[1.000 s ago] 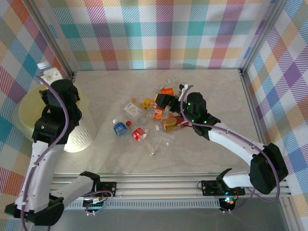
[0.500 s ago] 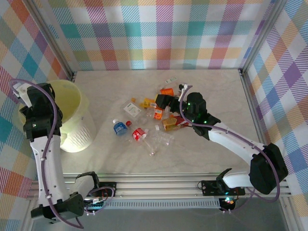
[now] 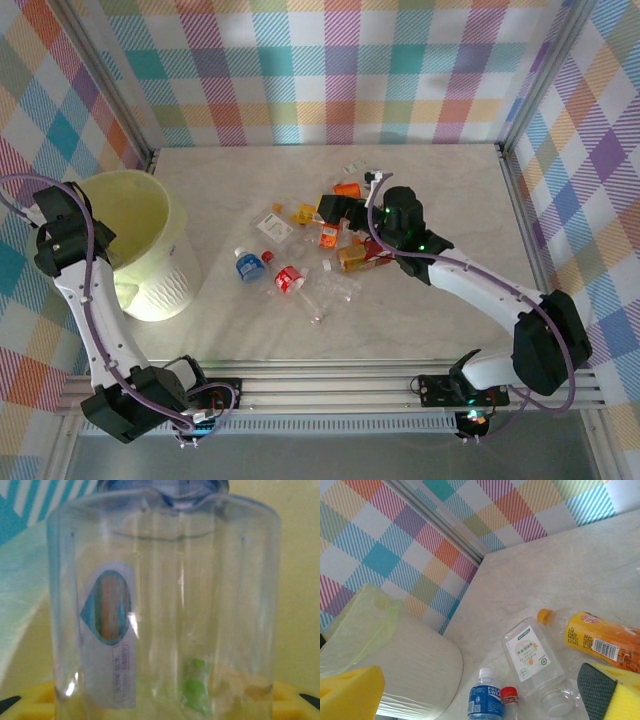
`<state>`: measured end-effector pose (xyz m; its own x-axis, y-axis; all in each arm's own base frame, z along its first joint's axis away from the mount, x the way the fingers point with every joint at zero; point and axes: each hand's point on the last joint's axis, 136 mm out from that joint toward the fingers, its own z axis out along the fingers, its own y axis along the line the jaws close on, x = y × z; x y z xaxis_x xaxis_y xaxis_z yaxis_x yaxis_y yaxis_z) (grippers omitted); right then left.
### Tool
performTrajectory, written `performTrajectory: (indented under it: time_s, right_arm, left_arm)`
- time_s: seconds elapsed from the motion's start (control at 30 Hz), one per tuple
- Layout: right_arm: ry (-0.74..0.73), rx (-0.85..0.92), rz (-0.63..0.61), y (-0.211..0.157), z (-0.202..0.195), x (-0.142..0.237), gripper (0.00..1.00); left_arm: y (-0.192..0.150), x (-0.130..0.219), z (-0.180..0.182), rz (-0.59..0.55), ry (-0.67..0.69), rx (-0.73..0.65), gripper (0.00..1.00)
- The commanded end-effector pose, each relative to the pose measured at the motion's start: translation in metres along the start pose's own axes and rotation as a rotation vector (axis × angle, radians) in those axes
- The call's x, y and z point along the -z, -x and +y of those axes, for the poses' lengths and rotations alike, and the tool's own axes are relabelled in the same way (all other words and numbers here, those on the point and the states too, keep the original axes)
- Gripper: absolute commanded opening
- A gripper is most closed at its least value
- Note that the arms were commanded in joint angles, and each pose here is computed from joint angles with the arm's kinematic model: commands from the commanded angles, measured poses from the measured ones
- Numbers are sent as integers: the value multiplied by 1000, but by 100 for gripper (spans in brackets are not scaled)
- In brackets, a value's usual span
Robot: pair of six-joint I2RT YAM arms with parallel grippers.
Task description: Put the plastic bottles in the bin
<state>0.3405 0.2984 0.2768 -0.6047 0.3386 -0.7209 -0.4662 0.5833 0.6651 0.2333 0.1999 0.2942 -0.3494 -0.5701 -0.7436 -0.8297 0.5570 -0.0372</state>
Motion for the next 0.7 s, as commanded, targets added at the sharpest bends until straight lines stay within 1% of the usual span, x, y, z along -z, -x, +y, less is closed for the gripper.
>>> performTrajectory:
  time_s: [0.0,0.2,0.4,0.53,0.67]
  right_arm:
    - [23,17,-3,6,9,-3,100]
    - [10,17,6,3,5,-6,100]
    - [-9,21,23,-2,-2,-8,100]
    - [-14,12,30,-5,-4,-9,100]
    - [-20,14,35,-7,-6,-10,100]
  left_arm:
    - [-4,2,-2,29,-26,25,55]
    - [-6,-2,-8,52,-47,26,56]
    - [-5,1,-25,73,-141,35,58]
    - [0,2,-15,57,-78,41,64]
    - [5,6,-3,37,-19,38,67]
